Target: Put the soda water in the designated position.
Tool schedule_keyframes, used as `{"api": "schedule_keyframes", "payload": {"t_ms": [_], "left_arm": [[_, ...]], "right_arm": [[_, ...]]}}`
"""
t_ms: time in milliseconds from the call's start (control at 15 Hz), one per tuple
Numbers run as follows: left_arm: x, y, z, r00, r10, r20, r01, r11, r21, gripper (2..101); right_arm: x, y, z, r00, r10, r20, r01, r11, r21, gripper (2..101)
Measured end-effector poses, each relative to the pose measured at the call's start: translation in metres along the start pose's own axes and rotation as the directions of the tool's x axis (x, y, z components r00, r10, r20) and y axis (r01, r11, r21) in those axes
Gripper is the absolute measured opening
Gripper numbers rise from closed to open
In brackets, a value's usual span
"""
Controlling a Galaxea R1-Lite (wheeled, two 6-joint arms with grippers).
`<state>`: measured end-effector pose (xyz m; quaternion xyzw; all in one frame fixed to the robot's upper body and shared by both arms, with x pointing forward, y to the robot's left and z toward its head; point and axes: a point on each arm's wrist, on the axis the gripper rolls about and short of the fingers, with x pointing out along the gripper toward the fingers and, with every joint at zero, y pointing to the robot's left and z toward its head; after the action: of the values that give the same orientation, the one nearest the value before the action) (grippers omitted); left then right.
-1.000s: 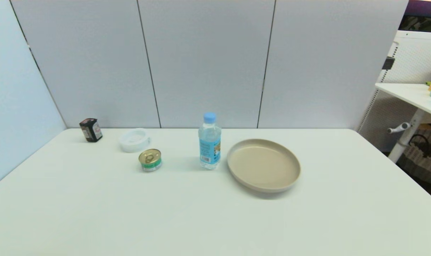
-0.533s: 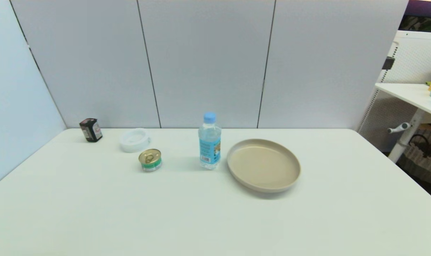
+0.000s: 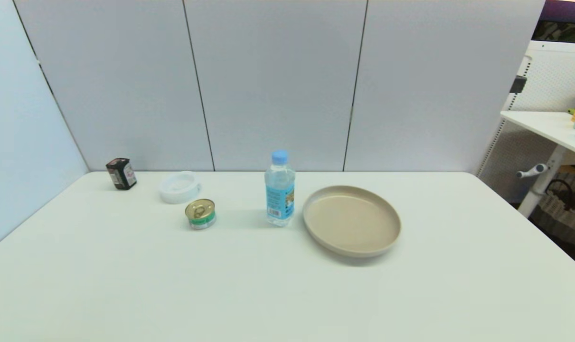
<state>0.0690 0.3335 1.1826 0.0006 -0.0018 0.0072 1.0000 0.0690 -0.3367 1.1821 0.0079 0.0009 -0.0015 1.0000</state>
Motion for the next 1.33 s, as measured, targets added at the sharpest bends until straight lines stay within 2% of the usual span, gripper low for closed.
{"api": "schedule_keyframes", "payload": {"t_ms": [333, 600, 1333], "left_arm": [[0.0000, 0.0000, 0.0002, 1.000, -0.001, 0.001, 0.001, 1.000, 0.022, 97.8], [-0.0001, -0.0006, 0.0007, 1.000, -0.029, 0.001, 0.028, 0.987, 0.156, 97.8], [-0.0003, -0.0007, 0.0017, 1.000, -0.030, 0.008, 0.028, 0.989, 0.148, 97.8]], "right_arm": [[0.0000, 0.0000, 0.0000, 1.000, 0.000, 0.000, 0.000, 1.000, -0.001, 98.0], [0.0000, 0.0000, 0.0000, 1.000, 0.000, 0.000, 0.000, 1.000, 0.000, 98.0], [0.0000, 0.0000, 0.0000, 1.000, 0.000, 0.000, 0.000, 1.000, 0.000, 98.0]]}}
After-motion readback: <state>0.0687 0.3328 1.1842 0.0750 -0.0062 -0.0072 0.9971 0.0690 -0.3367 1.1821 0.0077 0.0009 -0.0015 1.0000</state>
